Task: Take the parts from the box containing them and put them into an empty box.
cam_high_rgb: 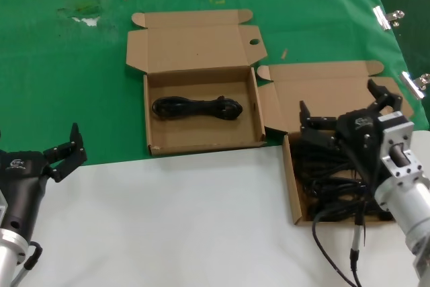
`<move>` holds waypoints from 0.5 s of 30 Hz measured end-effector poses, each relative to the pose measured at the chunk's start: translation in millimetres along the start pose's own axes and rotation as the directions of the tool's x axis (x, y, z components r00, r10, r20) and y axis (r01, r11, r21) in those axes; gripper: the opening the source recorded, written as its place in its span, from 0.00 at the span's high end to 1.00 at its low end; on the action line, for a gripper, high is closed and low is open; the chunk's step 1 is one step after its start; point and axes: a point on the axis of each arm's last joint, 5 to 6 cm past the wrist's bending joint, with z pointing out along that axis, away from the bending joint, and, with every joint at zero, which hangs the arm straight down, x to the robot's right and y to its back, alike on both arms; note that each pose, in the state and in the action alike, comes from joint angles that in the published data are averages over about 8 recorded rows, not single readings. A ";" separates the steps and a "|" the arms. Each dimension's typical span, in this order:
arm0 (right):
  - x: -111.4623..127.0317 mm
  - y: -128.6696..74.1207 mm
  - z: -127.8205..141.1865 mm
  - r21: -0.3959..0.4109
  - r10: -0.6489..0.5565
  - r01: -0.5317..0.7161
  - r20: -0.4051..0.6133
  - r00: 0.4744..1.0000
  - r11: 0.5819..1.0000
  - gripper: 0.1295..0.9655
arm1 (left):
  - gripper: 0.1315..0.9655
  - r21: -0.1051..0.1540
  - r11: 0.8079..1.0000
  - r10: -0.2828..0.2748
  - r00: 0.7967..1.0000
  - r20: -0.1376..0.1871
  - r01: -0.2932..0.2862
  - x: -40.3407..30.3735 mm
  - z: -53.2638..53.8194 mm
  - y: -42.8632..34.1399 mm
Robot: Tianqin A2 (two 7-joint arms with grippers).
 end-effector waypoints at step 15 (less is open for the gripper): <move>2.2 0.9 -29.1 0.006 0.115 -0.115 -0.079 0.990 0.993 0.00 | 0.00 0.000 1.000 0.000 1.000 0.000 0.000 0.0 0.0 0.0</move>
